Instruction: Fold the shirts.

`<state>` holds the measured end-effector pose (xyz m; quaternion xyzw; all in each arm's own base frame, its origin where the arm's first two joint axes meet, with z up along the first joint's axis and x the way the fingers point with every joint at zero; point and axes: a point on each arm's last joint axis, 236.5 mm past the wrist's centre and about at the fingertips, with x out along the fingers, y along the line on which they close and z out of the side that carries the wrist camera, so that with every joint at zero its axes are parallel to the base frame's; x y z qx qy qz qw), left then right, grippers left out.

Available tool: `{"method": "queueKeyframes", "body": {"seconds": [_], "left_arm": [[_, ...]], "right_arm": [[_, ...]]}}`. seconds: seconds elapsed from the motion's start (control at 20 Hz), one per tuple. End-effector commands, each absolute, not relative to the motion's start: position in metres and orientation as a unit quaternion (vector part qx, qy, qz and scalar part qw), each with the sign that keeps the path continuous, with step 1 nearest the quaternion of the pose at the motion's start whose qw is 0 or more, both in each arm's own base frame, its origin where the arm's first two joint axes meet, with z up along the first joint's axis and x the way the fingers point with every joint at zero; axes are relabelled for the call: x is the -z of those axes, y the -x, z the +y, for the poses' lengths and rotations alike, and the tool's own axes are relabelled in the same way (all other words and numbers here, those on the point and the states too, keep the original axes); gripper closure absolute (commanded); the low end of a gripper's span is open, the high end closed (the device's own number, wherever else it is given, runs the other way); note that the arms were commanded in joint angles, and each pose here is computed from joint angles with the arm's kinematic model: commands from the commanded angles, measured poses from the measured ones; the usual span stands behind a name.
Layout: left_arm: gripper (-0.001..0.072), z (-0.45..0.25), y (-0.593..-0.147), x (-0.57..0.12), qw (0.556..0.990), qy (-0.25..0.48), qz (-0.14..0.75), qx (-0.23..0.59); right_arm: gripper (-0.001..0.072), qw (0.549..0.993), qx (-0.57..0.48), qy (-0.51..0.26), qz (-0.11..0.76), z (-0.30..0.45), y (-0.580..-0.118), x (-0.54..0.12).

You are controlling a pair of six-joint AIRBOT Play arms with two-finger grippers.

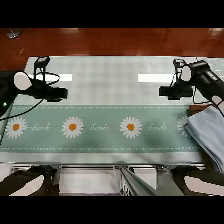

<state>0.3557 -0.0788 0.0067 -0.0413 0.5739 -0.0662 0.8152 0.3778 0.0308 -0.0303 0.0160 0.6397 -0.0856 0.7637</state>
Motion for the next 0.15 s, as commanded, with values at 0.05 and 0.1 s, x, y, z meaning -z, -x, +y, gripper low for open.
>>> {"method": "queueKeyframes", "body": {"seconds": [0.05, 0.1], "left_arm": [[0.0676, -0.0748, -0.3542, -0.0038, 0.813, 0.037, 0.578, 0.059], [0.0676, -0.0748, -0.3542, -0.0038, 0.813, 0.037, 0.578, 0.059]], "right_arm": [[0.0693, 0.759, 0.091, -0.011, 0.644, 0.0293, -0.3762, 0.0330], [0.0693, 0.760, 0.091, -0.011, 0.644, 0.0293, -0.3763, 0.0328]]}}
